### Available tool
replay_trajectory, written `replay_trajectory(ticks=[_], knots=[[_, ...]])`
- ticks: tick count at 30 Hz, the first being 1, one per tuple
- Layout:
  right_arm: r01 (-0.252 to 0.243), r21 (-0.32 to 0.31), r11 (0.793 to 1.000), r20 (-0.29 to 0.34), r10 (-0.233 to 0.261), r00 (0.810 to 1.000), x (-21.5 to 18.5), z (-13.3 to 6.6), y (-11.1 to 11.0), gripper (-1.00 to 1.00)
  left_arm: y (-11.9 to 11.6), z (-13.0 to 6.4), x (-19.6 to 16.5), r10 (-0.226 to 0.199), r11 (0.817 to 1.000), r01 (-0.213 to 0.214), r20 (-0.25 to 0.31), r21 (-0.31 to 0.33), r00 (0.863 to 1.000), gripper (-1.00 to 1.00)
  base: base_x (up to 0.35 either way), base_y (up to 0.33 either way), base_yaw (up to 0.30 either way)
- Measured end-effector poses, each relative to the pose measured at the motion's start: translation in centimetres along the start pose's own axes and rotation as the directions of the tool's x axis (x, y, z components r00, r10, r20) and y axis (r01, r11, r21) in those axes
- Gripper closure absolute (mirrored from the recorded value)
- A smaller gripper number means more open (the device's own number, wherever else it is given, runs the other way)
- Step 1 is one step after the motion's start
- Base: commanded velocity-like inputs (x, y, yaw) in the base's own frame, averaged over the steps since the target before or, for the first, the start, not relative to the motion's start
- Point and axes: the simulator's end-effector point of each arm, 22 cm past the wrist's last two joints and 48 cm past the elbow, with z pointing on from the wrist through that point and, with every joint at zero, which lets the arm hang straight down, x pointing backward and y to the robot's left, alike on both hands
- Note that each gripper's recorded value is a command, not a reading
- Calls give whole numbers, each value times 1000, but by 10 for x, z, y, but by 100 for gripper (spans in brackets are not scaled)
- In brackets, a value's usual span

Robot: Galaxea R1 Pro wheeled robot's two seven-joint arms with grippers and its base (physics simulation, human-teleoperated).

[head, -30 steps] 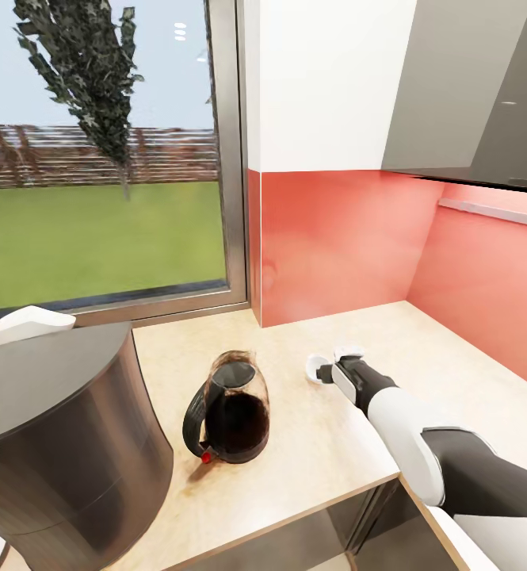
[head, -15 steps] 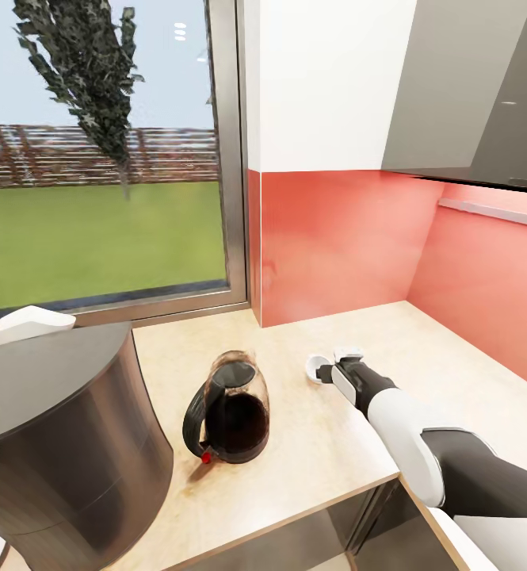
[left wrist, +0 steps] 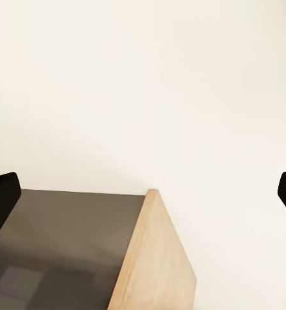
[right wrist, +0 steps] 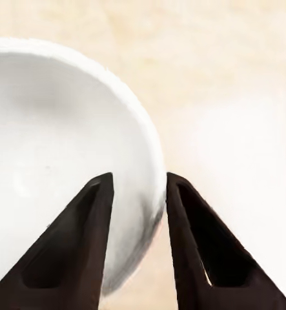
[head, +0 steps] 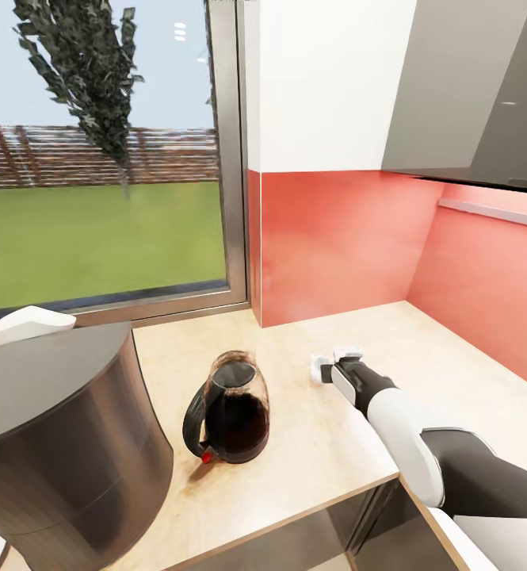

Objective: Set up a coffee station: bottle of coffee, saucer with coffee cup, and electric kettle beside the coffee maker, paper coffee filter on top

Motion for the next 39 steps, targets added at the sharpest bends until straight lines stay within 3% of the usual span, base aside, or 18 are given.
replay_trajectory(ticks=[21,28,30,32,34,39], knots=[[12,8,1000,7,-12,1000,-3,0,-2,100,1,0,0,-1,1000,1,0,-1,1000,-100,0,0,0],[-19,-4,1000,17,19,1000,-8,-1,0,100,5,0,0,-1,1000,1,-1,-6,1000,-100,0,0,0],[-28,-3,1000,64,28,998,-30,-7,-2,100,7,1,4,-1,1000,1,-4,-9,1000,-100,0,0,0],[-44,-3,999,161,44,986,-75,-22,-6,100,8,1,6,-2,1000,2,-6,-10,1000,-100,0,0,0],[-56,-4,998,210,55,976,-97,-31,-9,100,8,1,5,-3,1000,3,-2,-10,1000,-100,0,0,0],[-66,2,998,248,64,967,-114,-38,-17,100,7,1,4,-3,1000,3,3,-8,1000,-100,0,0,0]])
